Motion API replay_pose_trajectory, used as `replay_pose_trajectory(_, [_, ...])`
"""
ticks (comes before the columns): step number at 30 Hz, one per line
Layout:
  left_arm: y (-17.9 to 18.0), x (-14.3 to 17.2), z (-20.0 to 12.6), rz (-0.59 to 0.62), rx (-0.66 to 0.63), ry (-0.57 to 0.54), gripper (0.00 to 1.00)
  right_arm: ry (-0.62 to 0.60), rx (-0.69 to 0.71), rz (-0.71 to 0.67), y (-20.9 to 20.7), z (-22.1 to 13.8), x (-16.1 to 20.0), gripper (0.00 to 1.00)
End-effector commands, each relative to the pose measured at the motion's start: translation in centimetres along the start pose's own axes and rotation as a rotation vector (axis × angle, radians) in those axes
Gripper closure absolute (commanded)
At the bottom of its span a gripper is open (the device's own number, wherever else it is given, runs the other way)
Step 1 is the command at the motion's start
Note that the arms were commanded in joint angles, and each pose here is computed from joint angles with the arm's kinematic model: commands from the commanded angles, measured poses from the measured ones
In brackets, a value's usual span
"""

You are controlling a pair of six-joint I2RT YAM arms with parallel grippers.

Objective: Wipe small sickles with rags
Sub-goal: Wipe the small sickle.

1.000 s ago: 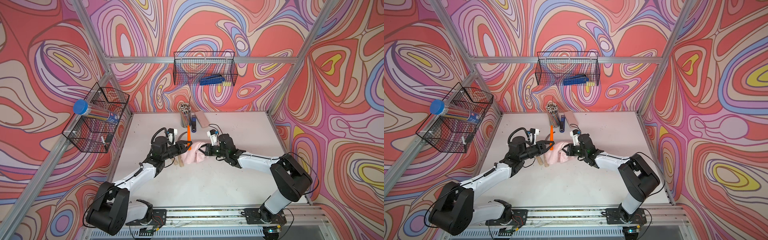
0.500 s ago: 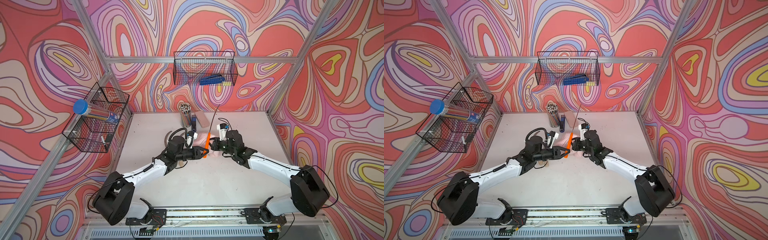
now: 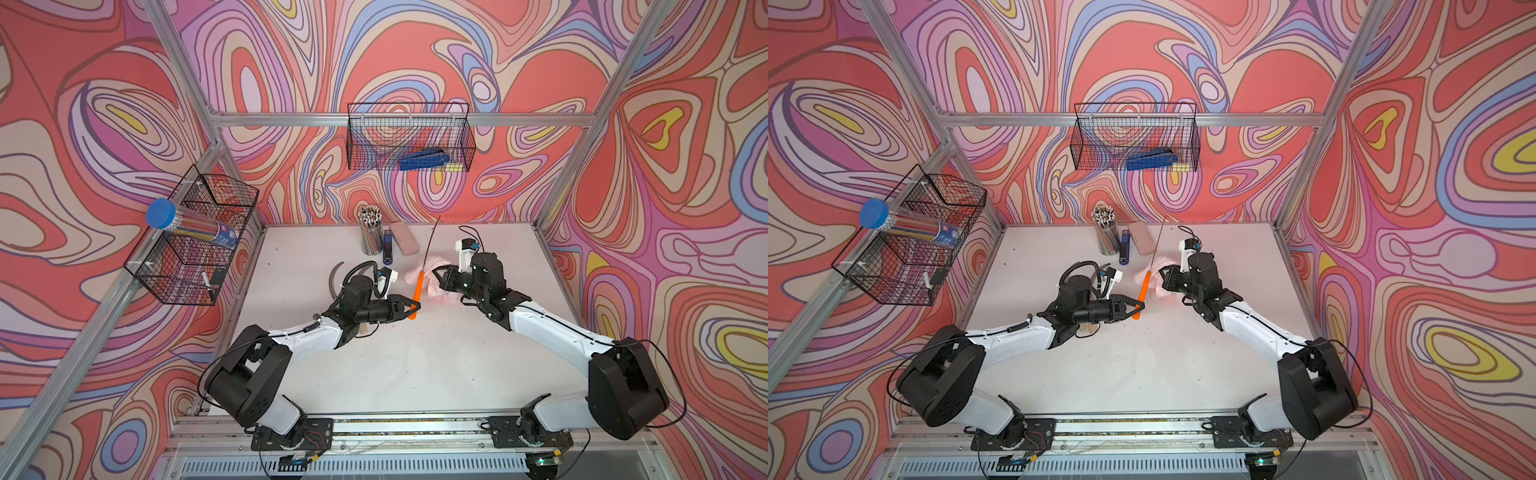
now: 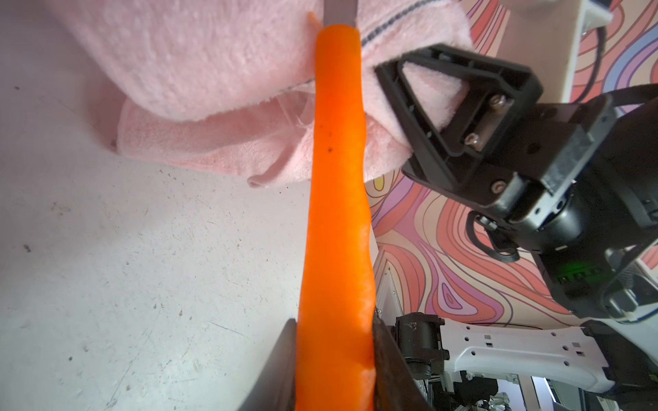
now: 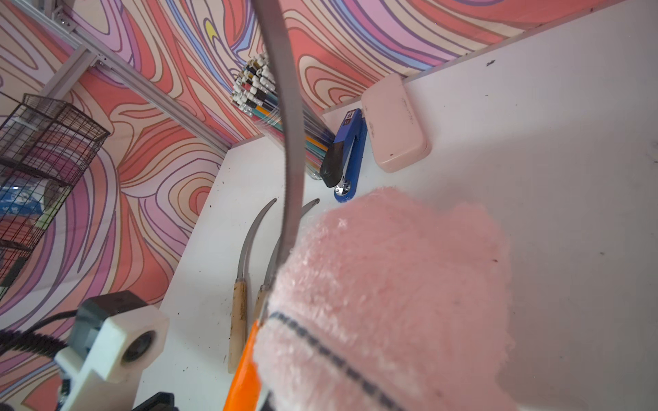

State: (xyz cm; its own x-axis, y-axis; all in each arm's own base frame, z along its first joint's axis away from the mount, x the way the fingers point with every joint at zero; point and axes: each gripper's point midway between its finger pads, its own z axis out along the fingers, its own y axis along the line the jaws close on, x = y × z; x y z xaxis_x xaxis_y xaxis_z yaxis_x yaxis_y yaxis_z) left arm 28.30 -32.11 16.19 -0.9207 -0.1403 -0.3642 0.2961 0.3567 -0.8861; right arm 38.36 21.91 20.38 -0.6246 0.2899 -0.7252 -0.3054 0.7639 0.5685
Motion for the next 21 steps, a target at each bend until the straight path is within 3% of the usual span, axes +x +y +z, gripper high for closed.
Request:
replay_pose_trajectory(1, [-1.2,-0.5,0.2,0.018,0.057,-0.010,1.00,-0.010,-0.143,-0.039,3.3,-0.5,-1.2,1.00])
replay_pose_trajectory(9, [-0.6,-1.3,-1.2,0.023,0.030,-0.076,1.00,0.110,-0.264,-0.027,7.4,2.0,3.1,1.00])
replay_pose_trajectory(15, [0.6,-3.4,-4.9,-0.018,0.027,-0.214,1.00,0.250,-0.400,0.026,11.8,4.7,7.9,1.00])
replay_pose_trajectory(21, [1.0,-5.2,-7.3,-0.051,0.067,-0.280,1.00,0.294,-0.474,0.091,13.1,4.8,9.4,1.00])
